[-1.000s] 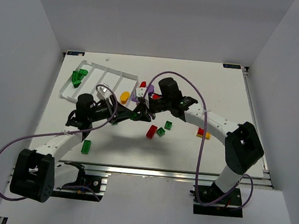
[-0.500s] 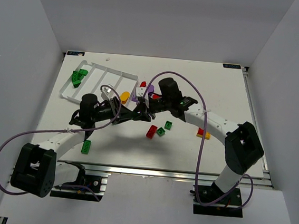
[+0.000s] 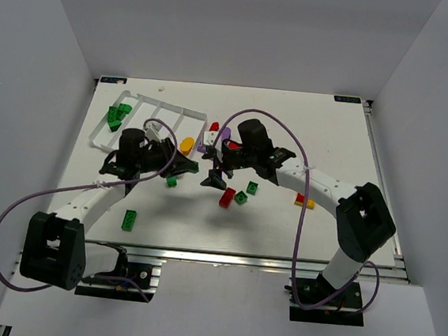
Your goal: Sort the legos into containers by color
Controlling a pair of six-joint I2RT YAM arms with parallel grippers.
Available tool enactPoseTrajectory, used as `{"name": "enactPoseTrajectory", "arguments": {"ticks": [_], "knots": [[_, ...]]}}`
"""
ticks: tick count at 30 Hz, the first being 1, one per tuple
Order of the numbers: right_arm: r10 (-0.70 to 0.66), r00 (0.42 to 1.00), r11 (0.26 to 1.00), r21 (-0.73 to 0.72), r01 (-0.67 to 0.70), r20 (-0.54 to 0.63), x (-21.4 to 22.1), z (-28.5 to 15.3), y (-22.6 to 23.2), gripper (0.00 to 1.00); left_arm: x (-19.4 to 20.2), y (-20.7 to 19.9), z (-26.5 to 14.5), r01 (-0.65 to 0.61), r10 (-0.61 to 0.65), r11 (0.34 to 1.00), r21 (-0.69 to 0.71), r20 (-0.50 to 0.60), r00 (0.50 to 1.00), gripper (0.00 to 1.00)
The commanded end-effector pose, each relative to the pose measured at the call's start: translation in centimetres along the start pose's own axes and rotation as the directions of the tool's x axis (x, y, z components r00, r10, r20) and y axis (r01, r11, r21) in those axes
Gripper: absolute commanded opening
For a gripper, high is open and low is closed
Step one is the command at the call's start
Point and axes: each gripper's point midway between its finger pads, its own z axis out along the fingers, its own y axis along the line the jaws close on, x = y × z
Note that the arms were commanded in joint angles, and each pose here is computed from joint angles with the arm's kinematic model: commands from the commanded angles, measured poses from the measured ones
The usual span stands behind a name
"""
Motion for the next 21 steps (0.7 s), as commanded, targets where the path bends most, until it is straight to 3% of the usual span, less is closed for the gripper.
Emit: {"name": "enactPoseTrajectory", "arguments": {"ticks": [1,7,10,12,13,15,17,21], "knots": [[-0.029,1.000,0.991,0.131,0.028,0.001,-0.9,-1.4,-2.2,0.89,-3.2,2.8,-2.0,-0.036,0.047,0.983,-0.178,0.061,0.997,0.10],[-0.027,0.997,0.926,0.373,0.055,-0.079,1.6,-4.1,-6.0,0.89,-11.6,8.6,-8.2,0.086,0.047,0.889,-0.449,0.276,0.960,0.09],[0.016,0.998,0.951,0.309,0.005,-0.064,2.7,-5.3,-5.9,0.86,-15.3,10.4,-10.6,0.145,0.092,0.823,-0.549,0.380,0.920,0.09],[0.064,0.997,0.966,0.254,-0.051,-0.044,2.7,-5.9,-5.6,0.74,-17.2,12.2,-11.6,0.211,0.091,0.787,-0.580,0.446,0.890,0.09],[0.080,0.996,0.970,0.231,-0.071,-0.028,2.7,-6.2,-5.6,0.56,-18.6,12.7,-12.5,0.238,0.110,0.766,-0.598,0.485,0.867,0.09],[0.107,0.994,0.973,0.207,-0.098,-0.032,2.9,-6.4,-5.5,0.35,-20.5,14.5,-13.4,0.300,0.104,0.737,-0.605,0.540,0.835,0.08],[0.116,0.993,0.977,0.183,-0.109,-0.028,3.1,-6.6,-4.9,0.05,-23.0,16.2,-14.2,0.359,0.098,0.717,-0.597,0.598,0.796,0.08],[0.108,0.994,0.981,0.163,-0.103,-0.021,3.3,-6.7,-4.0,0.00,-26.9,18.3,-14.5,0.431,0.064,0.717,-0.548,0.667,0.742,0.08]]}}
